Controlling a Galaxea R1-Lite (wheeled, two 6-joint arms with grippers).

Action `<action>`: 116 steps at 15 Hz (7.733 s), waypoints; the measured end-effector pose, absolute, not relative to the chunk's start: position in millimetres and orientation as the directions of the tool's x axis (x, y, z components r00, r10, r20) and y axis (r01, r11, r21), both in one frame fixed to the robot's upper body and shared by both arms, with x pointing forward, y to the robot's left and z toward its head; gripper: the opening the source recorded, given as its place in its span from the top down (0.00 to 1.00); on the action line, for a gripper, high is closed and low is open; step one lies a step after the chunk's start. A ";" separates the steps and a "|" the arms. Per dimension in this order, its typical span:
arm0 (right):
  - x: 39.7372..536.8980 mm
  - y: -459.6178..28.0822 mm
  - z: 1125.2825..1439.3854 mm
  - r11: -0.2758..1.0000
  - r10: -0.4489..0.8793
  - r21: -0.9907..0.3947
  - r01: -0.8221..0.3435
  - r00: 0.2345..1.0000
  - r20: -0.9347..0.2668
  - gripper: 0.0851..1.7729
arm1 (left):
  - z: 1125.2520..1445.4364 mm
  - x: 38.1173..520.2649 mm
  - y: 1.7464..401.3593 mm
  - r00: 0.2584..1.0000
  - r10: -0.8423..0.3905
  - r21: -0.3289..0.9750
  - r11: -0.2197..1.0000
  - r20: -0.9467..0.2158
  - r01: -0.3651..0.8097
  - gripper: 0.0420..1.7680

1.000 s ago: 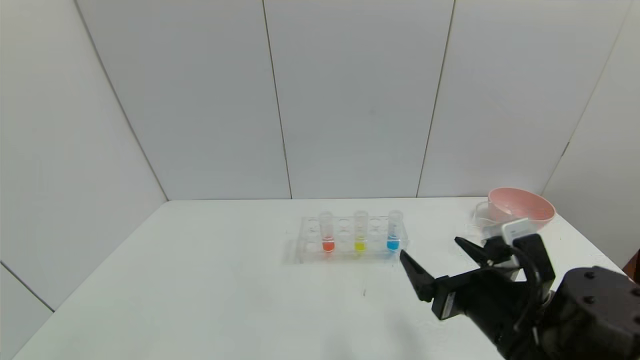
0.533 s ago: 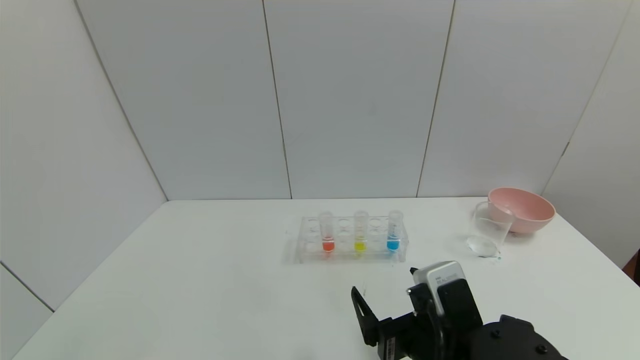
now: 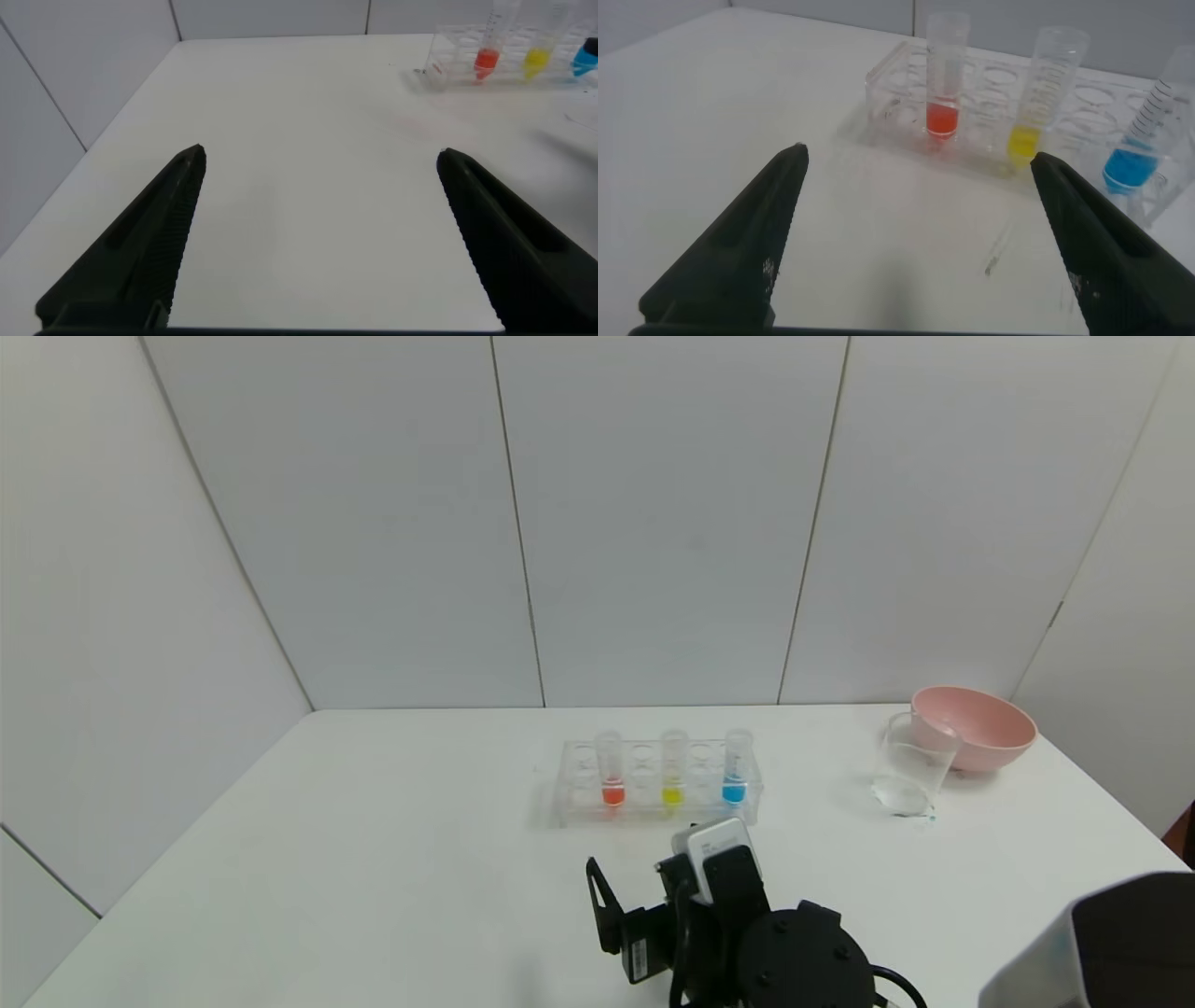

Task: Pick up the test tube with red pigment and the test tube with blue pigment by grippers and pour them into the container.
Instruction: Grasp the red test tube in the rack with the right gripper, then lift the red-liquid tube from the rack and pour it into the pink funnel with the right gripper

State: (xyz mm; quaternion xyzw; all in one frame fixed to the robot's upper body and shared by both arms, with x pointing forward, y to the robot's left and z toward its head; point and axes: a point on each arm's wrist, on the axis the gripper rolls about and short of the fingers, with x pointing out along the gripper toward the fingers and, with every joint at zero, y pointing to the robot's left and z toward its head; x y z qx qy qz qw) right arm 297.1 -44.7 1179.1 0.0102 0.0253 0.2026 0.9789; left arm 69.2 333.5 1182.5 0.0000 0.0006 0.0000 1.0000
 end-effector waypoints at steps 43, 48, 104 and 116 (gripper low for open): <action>433.8 2.4 1220.4 0.931 0.362 -0.056 -0.360 0.932 0.022 0.76 | 1182.5 69.2 333.5 1.000 0.000 0.000 1.000 -0.001 0.000 0.00; 426.2 -5.2 1256.1 0.930 0.368 -0.036 -0.366 0.927 0.070 0.76 | 1182.4 69.2 333.5 1.000 0.000 0.000 1.000 -0.002 0.000 0.00; 480.7 -420.9 1327.1 0.394 0.351 -0.525 -0.754 0.652 -0.672 0.76 | 1182.5 69.2 333.5 1.000 0.000 0.000 1.000 -0.001 0.000 0.00; 480.7 -388.3 1341.0 0.287 0.186 -0.542 -0.790 0.601 -0.778 0.76 | 1182.4 69.2 333.5 1.000 0.000 0.000 1.000 -0.002 0.000 0.00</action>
